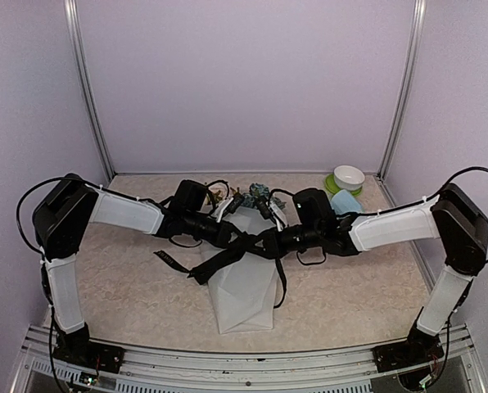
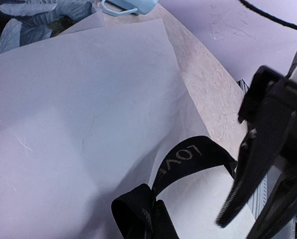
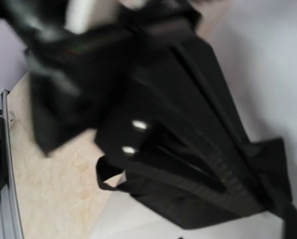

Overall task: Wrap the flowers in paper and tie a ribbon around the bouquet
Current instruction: Cross the ribbon over the folded bouquet.

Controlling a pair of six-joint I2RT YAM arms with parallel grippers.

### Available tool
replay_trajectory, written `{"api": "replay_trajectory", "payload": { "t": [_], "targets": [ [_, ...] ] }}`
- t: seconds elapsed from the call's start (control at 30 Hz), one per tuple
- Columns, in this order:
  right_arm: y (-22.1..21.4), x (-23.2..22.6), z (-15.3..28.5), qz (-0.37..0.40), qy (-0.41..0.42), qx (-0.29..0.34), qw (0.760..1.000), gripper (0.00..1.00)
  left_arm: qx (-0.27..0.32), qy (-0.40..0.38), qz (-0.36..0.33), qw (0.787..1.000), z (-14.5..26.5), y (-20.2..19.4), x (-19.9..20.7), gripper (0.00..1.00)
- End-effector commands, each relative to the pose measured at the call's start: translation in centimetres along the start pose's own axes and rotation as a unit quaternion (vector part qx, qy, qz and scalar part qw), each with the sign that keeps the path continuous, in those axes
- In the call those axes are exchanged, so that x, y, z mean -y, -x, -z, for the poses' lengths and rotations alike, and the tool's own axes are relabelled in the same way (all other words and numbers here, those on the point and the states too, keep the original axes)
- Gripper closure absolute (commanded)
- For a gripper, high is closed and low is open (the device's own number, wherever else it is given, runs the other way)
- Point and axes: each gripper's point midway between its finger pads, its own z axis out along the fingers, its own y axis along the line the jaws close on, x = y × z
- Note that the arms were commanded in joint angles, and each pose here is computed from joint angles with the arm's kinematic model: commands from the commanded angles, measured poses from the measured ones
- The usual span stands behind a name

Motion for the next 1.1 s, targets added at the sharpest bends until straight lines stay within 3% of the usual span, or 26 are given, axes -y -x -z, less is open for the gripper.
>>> {"api": "replay_trajectory", "payload": {
  "t": [0.0, 0.4, 0.63, 0.87, 1.07],
  "targets": [
    [-0.5, 0.7, -2.3, -0.038, 0.005, -0.004, 0.999, 0.75, 0.039, -0.018, -0.029, 0.999, 0.8, 3.4, 1.6, 1.0],
    [-0.6, 5.1, -4.1, -0.077, -0.071, 0.014, 0.994, 0.65, 0.052, -0.044, -0.041, 0.997, 0.0, 4.6, 2.8, 1.0],
    [0.5, 4.7, -4.4, -0.069, -0.051, 0.033, 0.996, 0.55, 0.048, -0.048, -0.041, 0.997, -0.5, 4.7, 2.7, 1.0],
    [1.5, 4.2, -4.0, -0.064, -0.038, 0.07, 0.995, 0.54, 0.054, -0.066, -0.039, 0.996, -0.8, 5.0, 3.5, 1.0],
    [1.8, 4.7, -3.3, -0.084, -0.048, 0.106, 0.99, 0.53, 0.079, -0.084, -0.067, 0.991, 0.7, 6.6, 6.5, 1.0]
  ]
}}
